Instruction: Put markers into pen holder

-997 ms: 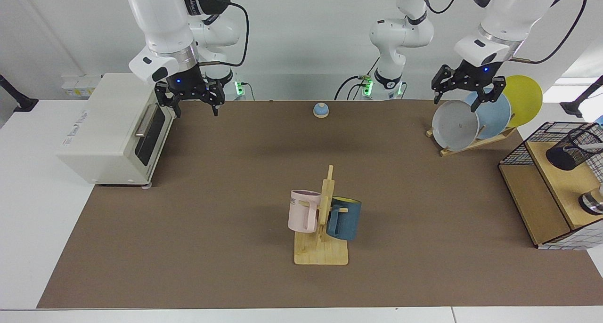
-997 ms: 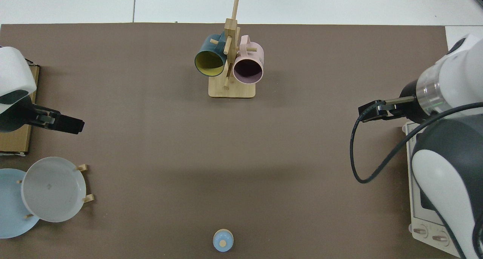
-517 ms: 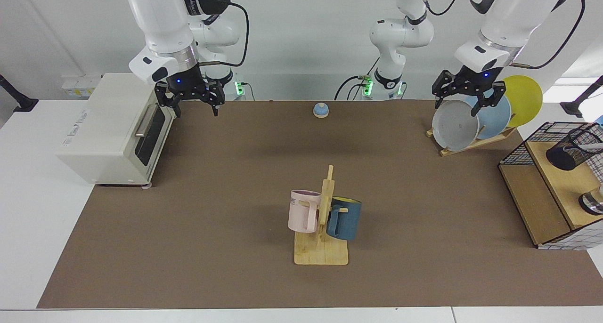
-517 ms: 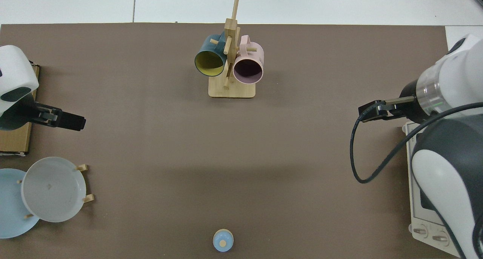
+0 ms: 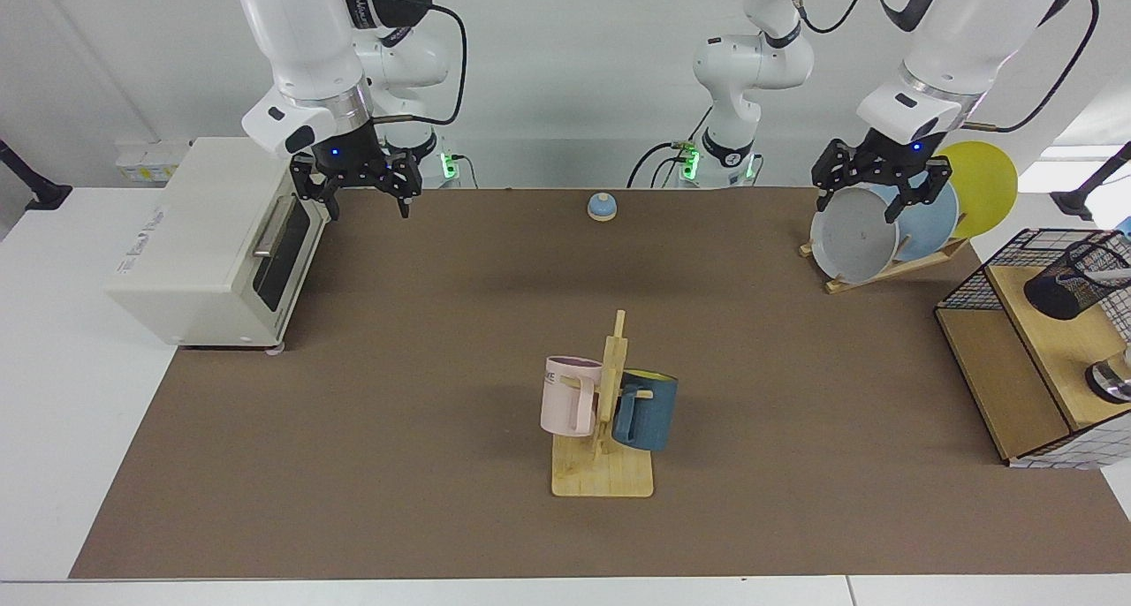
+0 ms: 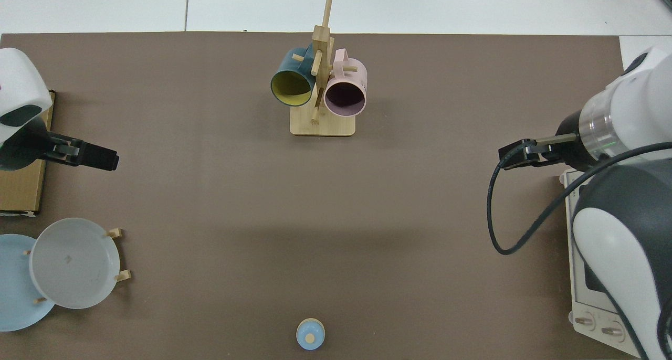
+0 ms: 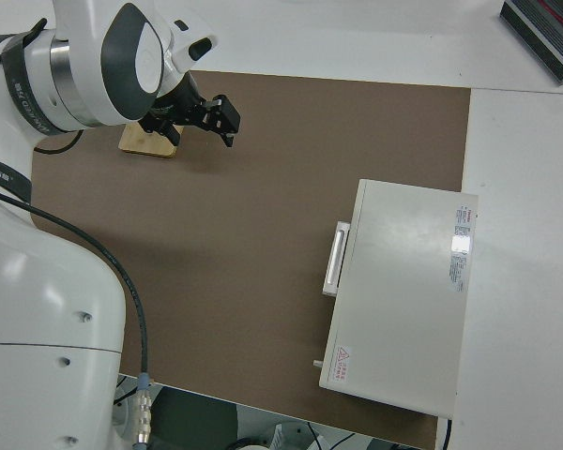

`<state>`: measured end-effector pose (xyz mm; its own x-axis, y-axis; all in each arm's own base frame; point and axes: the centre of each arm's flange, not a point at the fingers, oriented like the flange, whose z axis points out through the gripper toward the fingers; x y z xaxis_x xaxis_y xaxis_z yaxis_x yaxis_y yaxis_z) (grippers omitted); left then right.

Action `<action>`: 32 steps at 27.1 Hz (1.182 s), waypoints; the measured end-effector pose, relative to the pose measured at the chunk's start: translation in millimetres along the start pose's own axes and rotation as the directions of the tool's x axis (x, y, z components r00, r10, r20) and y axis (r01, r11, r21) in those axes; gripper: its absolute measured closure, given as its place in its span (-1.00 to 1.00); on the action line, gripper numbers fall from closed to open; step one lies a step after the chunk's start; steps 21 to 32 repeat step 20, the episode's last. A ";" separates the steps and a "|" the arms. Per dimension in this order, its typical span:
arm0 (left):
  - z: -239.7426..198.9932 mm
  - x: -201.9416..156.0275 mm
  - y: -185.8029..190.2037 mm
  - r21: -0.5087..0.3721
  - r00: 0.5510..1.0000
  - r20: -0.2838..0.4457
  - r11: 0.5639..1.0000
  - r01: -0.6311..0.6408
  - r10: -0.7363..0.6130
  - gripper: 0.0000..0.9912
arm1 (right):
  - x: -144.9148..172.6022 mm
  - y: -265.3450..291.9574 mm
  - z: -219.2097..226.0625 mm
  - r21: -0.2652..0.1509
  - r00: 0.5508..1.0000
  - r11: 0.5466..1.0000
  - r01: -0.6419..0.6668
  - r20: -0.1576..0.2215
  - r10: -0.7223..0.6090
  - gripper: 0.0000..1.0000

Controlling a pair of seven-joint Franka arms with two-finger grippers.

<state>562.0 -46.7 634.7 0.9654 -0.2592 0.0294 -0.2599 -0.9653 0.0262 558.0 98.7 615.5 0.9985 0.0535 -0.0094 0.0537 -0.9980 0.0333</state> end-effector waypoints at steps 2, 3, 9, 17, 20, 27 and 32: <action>-2.1 2.6 -0.6 -0.001 1.000 0.003 1.000 0.001 -0.001 -0.99 | 0.0 0.0 0.0 0.000 1.000 1.000 0.000 0.000 0.000 -1.00; -2.6 3.9 -0.9 -0.001 1.000 0.003 1.000 0.001 -0.001 -0.99 | 0.0 0.0 0.0 0.000 1.000 1.000 0.000 0.000 0.000 -1.00; -3.0 7.3 -1.8 -0.002 1.000 0.010 1.000 0.010 -0.010 -0.99 | 0.0 0.0 0.0 0.000 1.000 1.000 0.000 0.000 0.000 -1.00; -3.2 7.4 -1.8 -0.002 1.000 0.014 1.000 0.015 -0.015 -0.99 | 0.0 0.0 0.0 0.000 1.000 1.000 0.000 0.000 0.000 -1.00; -3.4 7.3 -1.8 -0.002 1.000 0.014 1.000 0.016 -0.016 -0.99 | 0.0 0.0 0.0 0.000 1.000 1.000 0.000 0.000 0.000 -1.00; -3.4 7.3 -1.8 -0.002 1.000 0.014 1.000 0.016 -0.016 -0.99 | 0.0 0.0 0.0 0.000 1.000 1.000 0.000 0.000 0.000 -1.00; -3.4 7.3 -1.8 -0.002 1.000 0.014 1.000 0.016 -0.016 -0.99 | 0.0 0.0 0.0 0.000 1.000 1.000 0.000 0.000 0.000 -1.00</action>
